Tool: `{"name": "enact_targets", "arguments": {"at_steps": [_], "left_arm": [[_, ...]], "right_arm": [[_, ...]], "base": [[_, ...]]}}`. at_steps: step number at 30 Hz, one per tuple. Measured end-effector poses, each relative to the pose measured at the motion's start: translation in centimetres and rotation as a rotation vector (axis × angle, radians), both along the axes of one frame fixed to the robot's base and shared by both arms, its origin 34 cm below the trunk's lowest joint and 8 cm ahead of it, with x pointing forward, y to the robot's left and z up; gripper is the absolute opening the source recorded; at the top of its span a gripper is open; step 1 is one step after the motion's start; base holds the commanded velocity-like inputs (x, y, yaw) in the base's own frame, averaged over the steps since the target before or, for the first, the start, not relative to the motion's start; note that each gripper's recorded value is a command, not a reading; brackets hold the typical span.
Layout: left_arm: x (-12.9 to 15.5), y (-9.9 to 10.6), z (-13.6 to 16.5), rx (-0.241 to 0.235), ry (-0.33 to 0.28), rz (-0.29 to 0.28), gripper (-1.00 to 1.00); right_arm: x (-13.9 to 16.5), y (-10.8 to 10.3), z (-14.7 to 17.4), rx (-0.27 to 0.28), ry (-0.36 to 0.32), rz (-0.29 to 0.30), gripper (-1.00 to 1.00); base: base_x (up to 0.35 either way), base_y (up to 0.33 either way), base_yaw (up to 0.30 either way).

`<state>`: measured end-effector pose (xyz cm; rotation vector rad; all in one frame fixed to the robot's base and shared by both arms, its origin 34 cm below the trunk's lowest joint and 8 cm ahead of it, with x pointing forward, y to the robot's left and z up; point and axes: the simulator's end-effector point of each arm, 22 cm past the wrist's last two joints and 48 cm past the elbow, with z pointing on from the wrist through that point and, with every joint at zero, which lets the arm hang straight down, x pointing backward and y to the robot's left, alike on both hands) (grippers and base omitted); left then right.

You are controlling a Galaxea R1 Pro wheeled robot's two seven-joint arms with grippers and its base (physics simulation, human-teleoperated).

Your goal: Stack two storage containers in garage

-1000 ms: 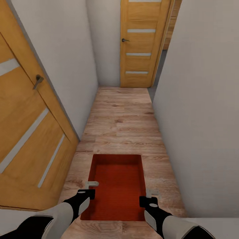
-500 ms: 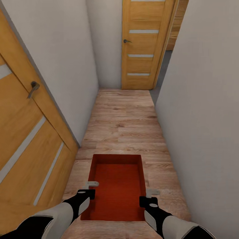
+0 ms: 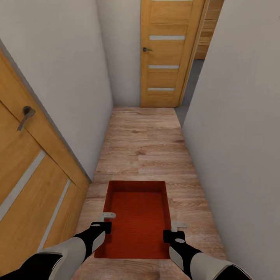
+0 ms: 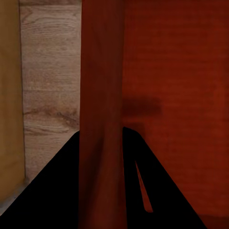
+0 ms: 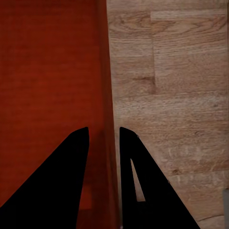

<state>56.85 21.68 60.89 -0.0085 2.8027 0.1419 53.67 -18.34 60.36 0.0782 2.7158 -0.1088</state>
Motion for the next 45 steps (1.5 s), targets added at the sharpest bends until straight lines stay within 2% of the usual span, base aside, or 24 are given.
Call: {"name": "enact_targets", "arguments": {"at_steps": [30, 37, 45], "left_arm": [[-0.03, 0.03, -0.01, 0.0, 0.001, 0.0, -1.0], [0.0, 0.03, -0.01, 0.0, 0.001, 0.0, -1.0], [0.0, 0.01, 0.0, 0.0, 0.0, 0.0, -1.0]], "right_arm": [[-0.05, 0.03, -0.02, 0.0, 0.002, 0.001, -1.0], [-0.01, 0.03, 0.0, 0.0, 0.001, 0.0, -1.0], [0.0, 0.02, 0.0, 0.0, 0.001, 0.0, -1.0]], "base": [[0.322, 0.057, -0.006], [0.323, 0.0, -0.188], [0.323, 0.0, -0.033]]}}
